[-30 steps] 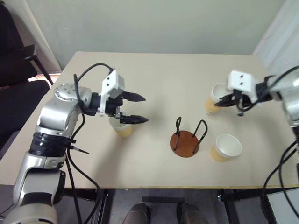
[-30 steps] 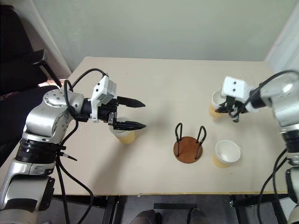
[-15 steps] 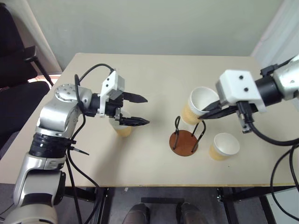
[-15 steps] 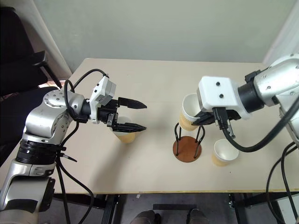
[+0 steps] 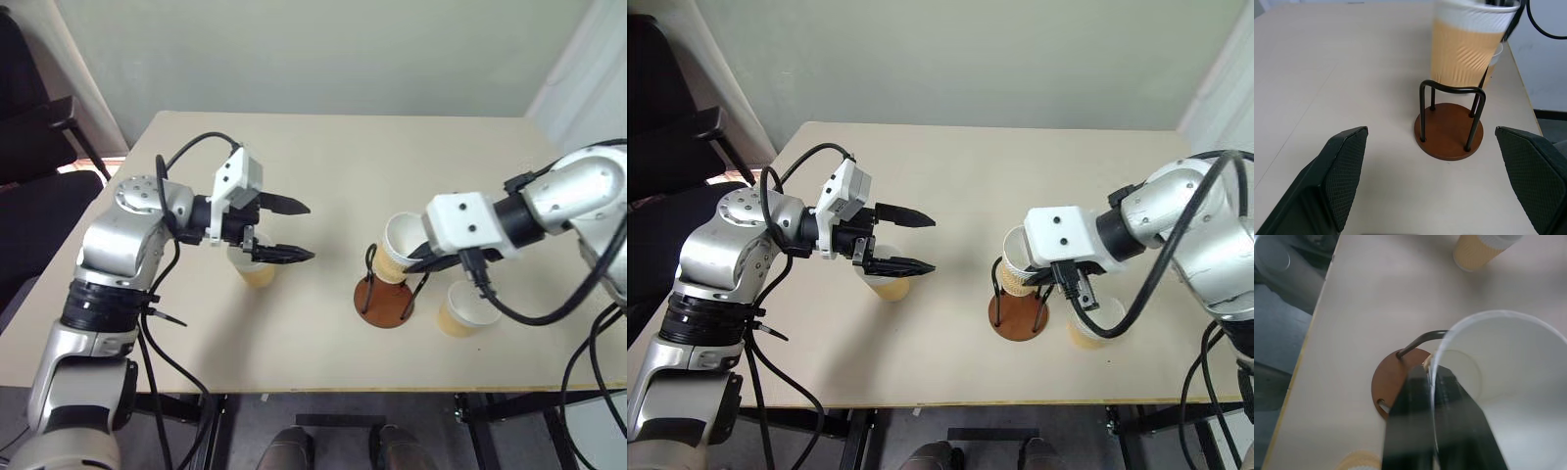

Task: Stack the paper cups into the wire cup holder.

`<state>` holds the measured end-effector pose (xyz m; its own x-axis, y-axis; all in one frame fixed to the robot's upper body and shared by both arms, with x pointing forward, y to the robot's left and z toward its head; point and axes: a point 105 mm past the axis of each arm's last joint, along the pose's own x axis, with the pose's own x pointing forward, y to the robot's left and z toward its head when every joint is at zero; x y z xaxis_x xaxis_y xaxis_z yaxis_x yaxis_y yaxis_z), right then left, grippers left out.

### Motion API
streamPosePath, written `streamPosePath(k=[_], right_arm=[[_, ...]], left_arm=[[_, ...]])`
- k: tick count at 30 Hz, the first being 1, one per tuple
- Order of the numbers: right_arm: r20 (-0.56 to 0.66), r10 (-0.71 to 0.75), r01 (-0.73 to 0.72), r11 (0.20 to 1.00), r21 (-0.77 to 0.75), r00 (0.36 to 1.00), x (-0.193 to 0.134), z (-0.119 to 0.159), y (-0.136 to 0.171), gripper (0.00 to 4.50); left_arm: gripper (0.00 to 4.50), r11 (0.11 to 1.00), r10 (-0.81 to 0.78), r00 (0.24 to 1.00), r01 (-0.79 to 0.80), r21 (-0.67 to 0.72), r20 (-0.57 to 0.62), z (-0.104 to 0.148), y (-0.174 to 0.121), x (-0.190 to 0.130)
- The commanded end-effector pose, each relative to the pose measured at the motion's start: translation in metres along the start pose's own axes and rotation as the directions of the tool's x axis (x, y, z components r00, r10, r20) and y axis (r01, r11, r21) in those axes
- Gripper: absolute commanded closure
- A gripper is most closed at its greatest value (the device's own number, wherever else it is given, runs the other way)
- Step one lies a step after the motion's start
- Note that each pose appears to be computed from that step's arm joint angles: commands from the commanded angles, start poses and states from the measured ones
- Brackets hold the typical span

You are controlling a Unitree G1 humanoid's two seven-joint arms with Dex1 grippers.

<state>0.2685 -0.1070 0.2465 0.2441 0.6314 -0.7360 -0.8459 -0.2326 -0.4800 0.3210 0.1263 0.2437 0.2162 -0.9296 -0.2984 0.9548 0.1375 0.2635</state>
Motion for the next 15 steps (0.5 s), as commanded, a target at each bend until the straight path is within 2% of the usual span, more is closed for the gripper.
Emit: streamPosePath(k=[1,6,11,15], right_arm=[[-0.015,-0.049,0.049,0.999,-0.022,0.999,-0.003,-0.002,-0.005,2.91],[0.018,-0.142,0.141,0.99,0.014,0.99,-0.009,0.0,-0.017,1.23],[0.132,-0.26,0.239,0.958,0.157,0.957,-0.042,0.014,-0.029,1.23],[0.224,-0.306,0.241,0.93,0.277,0.925,-0.062,0.023,-0.031,1.23]], left_arm=[[0.0,0.998,0.006,1.0,-0.006,0.056,-0.001,0.011,-0.003,-0.005],[0.0,0.995,0.019,0.999,-0.015,0.095,-0.047,0.008,-0.007,-0.009],[0.0,0.971,0.103,0.977,-0.058,0.232,-0.186,0.008,-0.011,-0.024],[0.0,0.938,0.123,0.942,-0.008,0.346,-0.311,0.001,-0.02,-0.026]])
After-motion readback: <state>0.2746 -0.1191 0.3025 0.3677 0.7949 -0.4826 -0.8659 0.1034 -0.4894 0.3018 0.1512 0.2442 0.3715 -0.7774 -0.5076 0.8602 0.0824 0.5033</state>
